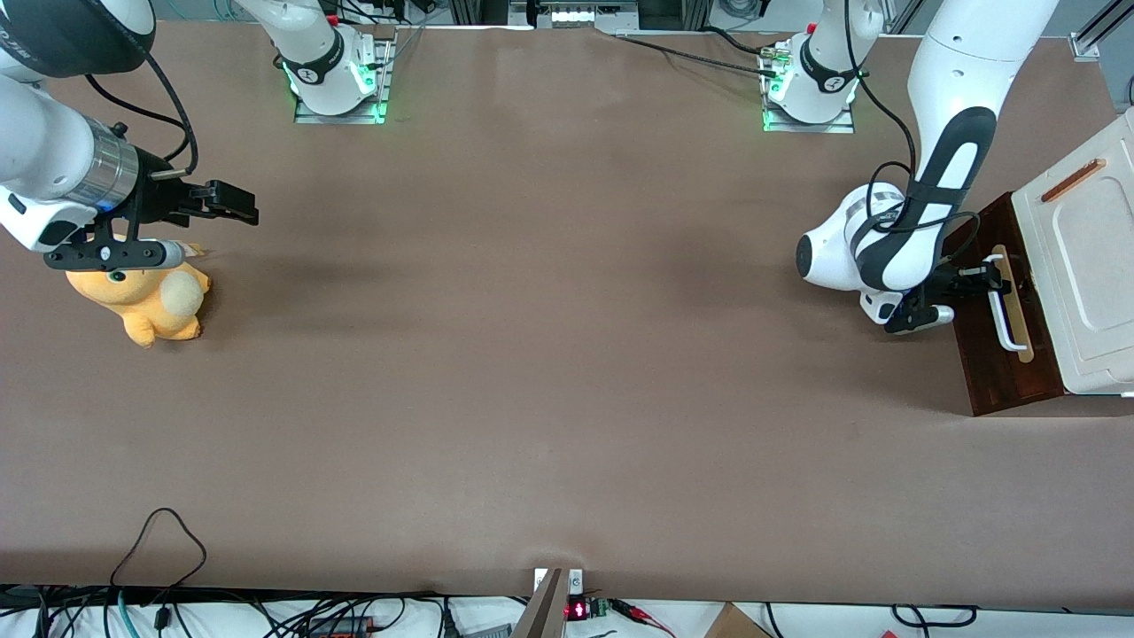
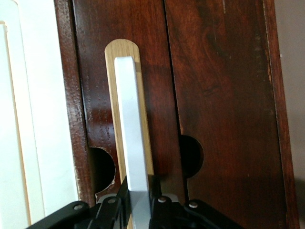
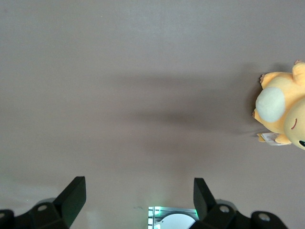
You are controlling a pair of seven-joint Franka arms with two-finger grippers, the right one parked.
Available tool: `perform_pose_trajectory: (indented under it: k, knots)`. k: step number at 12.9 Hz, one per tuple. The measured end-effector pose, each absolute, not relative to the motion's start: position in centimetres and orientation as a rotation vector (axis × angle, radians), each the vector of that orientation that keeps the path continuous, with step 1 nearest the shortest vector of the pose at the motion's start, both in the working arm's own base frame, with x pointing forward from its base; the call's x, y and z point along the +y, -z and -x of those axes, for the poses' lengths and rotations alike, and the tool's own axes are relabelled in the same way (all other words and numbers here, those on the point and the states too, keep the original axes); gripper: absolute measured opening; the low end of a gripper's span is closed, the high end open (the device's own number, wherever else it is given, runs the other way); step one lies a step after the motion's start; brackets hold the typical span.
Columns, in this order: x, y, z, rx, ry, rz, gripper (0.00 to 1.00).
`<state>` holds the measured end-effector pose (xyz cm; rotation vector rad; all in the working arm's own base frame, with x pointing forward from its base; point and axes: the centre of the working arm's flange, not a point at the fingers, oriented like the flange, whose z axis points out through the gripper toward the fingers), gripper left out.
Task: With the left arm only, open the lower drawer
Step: 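Pull the handle with the left gripper, sliding the drawer out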
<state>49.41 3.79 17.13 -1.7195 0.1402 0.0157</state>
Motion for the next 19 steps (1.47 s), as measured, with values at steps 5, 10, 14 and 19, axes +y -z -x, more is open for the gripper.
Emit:
perform_pose_trajectory:
  k: [5, 10, 14, 19]
  knots:
    - [1.6, -17.2, -49.4, 0.162, 0.006, 1.730, 0.19]
    - [-3.7, -18.1, -49.0, 0.197, 0.054, 1.774, 0.19]
    - [-7.2, -18.5, -48.9, 0.220, 0.082, 1.803, 0.19]
    - [-8.3, -18.8, -48.9, 0.226, 0.090, 1.812, 0.19]
